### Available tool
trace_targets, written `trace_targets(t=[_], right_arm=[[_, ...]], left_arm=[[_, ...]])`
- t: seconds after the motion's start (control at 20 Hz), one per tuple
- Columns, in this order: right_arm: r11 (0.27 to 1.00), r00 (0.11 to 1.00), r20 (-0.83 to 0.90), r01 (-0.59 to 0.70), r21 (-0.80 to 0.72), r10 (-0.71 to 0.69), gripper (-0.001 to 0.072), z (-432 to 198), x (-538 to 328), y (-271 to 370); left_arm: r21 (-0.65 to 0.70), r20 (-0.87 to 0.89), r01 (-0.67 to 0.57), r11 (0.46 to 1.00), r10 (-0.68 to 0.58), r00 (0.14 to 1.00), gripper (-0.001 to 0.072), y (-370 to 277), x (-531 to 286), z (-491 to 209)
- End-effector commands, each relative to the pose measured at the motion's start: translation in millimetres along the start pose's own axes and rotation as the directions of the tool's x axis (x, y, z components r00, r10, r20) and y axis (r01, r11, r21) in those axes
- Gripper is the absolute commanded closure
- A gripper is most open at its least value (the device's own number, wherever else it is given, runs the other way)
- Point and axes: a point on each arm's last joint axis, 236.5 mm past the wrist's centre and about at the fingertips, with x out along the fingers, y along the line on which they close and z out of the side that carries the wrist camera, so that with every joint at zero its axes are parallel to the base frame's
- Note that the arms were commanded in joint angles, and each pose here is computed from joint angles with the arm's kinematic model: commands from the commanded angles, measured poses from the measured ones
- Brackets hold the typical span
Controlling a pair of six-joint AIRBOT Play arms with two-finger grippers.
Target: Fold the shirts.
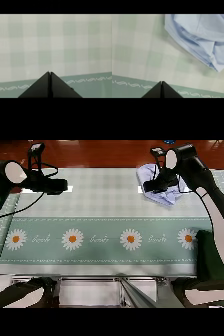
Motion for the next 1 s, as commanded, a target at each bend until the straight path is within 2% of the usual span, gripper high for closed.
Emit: trace_targets(t=[0.0,0.1,0.15,0.2,0.25,0.3,0.4,0.5,0.6,0.65,0.8,0.95], right_arm=[[1.0,0.994,0.105,0.016,-0.009,-0.015,0.0679,25.0,-1.5,-3.3],[1.0,0.984,0.179,0.013,-0.014,-0.01,0.0678,42.4,-4.0,-2.1],[0.999,0.972,0.235,0.035,-0.023,-0.028,0.0663,55.7,-6.9,-6.4],[0.997,0.957,0.28,0.079,-0.022,-0.07,0.0521,66.3,-10.2,-16.3],[0.992,0.939,0.321,0.125,0.009,-0.122,0.0298,75.9,-14.5,-28.4],[0.986,0.918,0.36,0.168,0.02,-0.164,0.0295,85.3,-19.5,-38.5],[0.953,0.855,0.438,0.301,0.016,-0.278,0.0295,104.3,-33.0,-67.7],[0.942,0.816,0.472,0.315,0.119,-0.332,0.0295,117.2,-30.3,-104.3],[0.94,0.851,0.416,0.228,0.254,-0.32,0.0296,109.2,0.2,-140.4],[0.938,0.886,0.379,0.149,0.313,-0.267,0.0296,101.8,22.7,-150.5],[0.93,0.945,0.314,-0.034,0.365,-0.088,0.0296,85.3,82.0,-158.6],[0.907,0.975,0.223,-0.113,0.405,0.021,0.0296,61.0,134.1,-156.0]], left_arm=[[0.001,0.157,0.018,1.0,-0.018,0.987,0.0691,-4.2,-2.7,37.2],[0.002,0.206,0.022,1.0,-0.022,0.978,0.0675,-4.8,-1.8,49.3],[0.002,0.22,0.023,1.0,-0.023,0.975,0.0615,-4.7,1.2,53.2],[0.004,0.213,0.015,1.0,-0.016,0.977,0.0458,-2.5,6.8,52.4],[0.02,0.187,-0.015,1.0,0.011,0.982,0.0241,4.2,12.9,46.8],[0.054,0.122,-0.075,0.996,0.068,0.99,0.0201,18.4,18.6,32.0],[0.088,-0.055,-0.187,0.979,0.192,0.98,0.0201,55.4,21.1,-8.1],[0.056,-0.208,-0.225,0.973,0.232,0.95,0.0201,78.9,18.8,-45.9],[0.047,-0.294,-0.218,0.975,0.222,0.929,0.0202,82.4,16.6,-77.3],[0.032,-0.313,-0.188,0.982,0.188,0.931,0.0202,74.2,15.6,-91.3],[0.023,-0.321,-0.12,0.993,0.121,0.939,0.0202,51.2,13.9,-128.0],[0.001,-0.353,-0.126,0.992,0.118,0.928,0.0202,46.7,17.5,-157.7]])
